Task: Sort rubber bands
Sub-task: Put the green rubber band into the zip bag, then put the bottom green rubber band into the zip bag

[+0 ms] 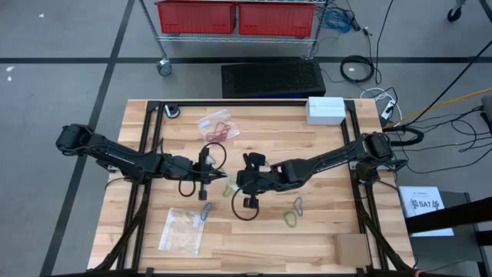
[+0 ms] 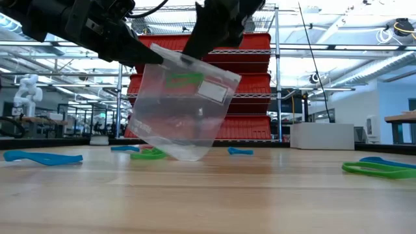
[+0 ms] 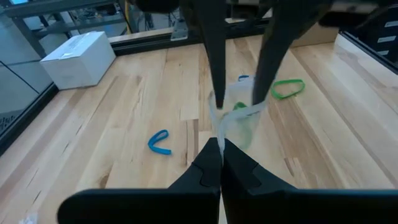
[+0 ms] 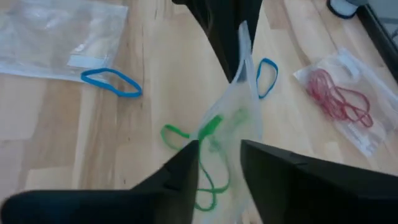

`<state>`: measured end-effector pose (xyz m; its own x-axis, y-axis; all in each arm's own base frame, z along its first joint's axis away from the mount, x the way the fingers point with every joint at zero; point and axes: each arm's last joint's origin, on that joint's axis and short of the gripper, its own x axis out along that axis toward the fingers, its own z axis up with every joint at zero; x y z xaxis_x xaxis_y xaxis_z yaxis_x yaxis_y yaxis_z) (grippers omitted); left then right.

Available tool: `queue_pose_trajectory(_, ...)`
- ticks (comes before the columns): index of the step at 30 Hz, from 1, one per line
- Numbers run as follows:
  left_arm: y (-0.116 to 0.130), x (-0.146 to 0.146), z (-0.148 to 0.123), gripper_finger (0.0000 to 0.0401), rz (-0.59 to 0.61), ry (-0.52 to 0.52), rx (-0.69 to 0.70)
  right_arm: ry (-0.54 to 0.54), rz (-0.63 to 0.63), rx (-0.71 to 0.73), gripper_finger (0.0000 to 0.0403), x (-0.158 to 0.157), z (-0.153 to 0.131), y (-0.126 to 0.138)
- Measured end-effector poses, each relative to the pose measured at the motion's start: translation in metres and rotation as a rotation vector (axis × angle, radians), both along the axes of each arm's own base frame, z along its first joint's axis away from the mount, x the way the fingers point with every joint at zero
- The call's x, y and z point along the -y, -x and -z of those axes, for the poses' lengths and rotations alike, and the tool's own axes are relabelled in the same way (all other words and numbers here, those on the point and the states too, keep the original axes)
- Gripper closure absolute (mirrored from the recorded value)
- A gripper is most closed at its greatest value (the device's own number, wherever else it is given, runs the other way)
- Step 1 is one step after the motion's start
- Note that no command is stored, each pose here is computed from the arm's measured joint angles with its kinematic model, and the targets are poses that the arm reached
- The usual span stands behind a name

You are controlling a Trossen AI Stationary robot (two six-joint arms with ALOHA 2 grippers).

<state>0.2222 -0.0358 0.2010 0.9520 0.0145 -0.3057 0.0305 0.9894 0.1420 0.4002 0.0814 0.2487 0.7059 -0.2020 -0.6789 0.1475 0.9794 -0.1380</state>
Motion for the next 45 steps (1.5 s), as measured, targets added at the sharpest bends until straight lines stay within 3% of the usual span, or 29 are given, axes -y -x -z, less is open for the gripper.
queue_pose_trajectory(8,0.0,0.0,0.0,0.0401,-0.003,-0.001,0.005,-0.021,-0.008,0.033,0.0206,-0.004,-0.042,0.021)
queue_pose_trajectory(13,-0.001,0.0,-0.004,0.0401,-0.01,0.001,0.045,-0.081,0.086,-0.13,0.0186,-0.01,-0.042,0.049)
queue_pose_trajectory(17,0.0,0.0,-0.007,0.0401,0.005,0.016,0.135,-0.138,0.142,-0.274,0.0181,-0.03,-0.026,0.069)
queue_pose_trajectory(27,0.007,-0.003,0.001,0.0401,0.025,0.02,0.21,-0.329,0.27,-0.43,0.0181,-0.057,0.045,0.104)
queue_pose_trajectory(32,0.007,-0.006,0.002,0.0401,0.013,0.018,0.204,-0.31,0.276,-0.485,0.0187,-0.054,0.08,0.116)
queue_pose_trajectory(38,0.007,-0.006,0.004,0.0401,0.013,0.015,0.186,-0.315,0.237,-0.534,0.022,-0.053,0.097,0.119)
queue_pose_trajectory(45,0.007,-0.006,0.005,0.0401,0.013,0.013,0.17,-0.343,0.158,-0.546,0.0288,-0.057,0.109,0.115)
